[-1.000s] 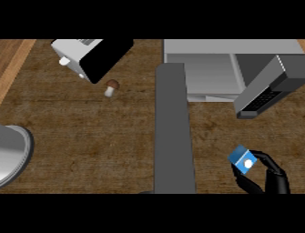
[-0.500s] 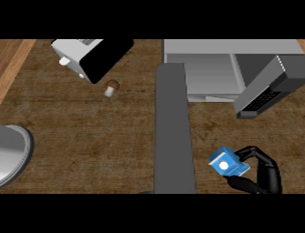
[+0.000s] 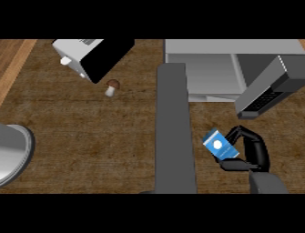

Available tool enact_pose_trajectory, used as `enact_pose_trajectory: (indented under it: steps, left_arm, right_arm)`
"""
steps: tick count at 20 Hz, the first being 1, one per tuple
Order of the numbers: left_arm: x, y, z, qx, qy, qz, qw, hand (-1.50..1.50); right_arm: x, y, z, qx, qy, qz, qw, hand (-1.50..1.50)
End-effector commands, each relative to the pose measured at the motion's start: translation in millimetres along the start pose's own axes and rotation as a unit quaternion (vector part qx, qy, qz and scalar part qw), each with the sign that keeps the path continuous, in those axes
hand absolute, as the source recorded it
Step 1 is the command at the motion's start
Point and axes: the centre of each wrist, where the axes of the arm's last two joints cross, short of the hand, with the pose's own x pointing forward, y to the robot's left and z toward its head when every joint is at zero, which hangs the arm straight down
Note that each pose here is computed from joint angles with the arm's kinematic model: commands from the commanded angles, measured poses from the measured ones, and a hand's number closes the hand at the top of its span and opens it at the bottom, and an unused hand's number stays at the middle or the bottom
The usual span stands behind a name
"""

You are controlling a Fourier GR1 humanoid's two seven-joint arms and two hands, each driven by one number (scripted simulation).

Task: Pick up the milk, place it into the microwave and close the microwave

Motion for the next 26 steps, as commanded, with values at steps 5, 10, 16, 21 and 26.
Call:
enact_pose_trajectory:
  steps: [5,10,16,21,26]
  left_arm:
    - [-17,9,5,0.016,0.006,-0.001,0.9998,-1.50]
    - [-4,19,-10,0.013,0.008,0.000,0.9999,-1.50]
    - [10,8,2,0.012,0.005,-0.004,0.9999,-1.50]
    - [-5,23,5,0.016,0.004,-0.006,0.9998,-1.50]
    - [-7,21,-14,0.006,0.003,-0.005,1.0000,-1.50]
  right_arm:
    - [30,35,-19,0.013,-0.032,-0.006,0.999,1.50]
    - [55,51,-76,0.010,-0.023,0.023,0.999,1.50]
    - [80,53,-120,0.011,-0.033,0.051,0.998,1.50]
    - [81,71,-166,0.012,-0.018,0.128,0.991,1.50]
    - [69,95,-183,0.011,-0.008,0.178,0.984,1.50]
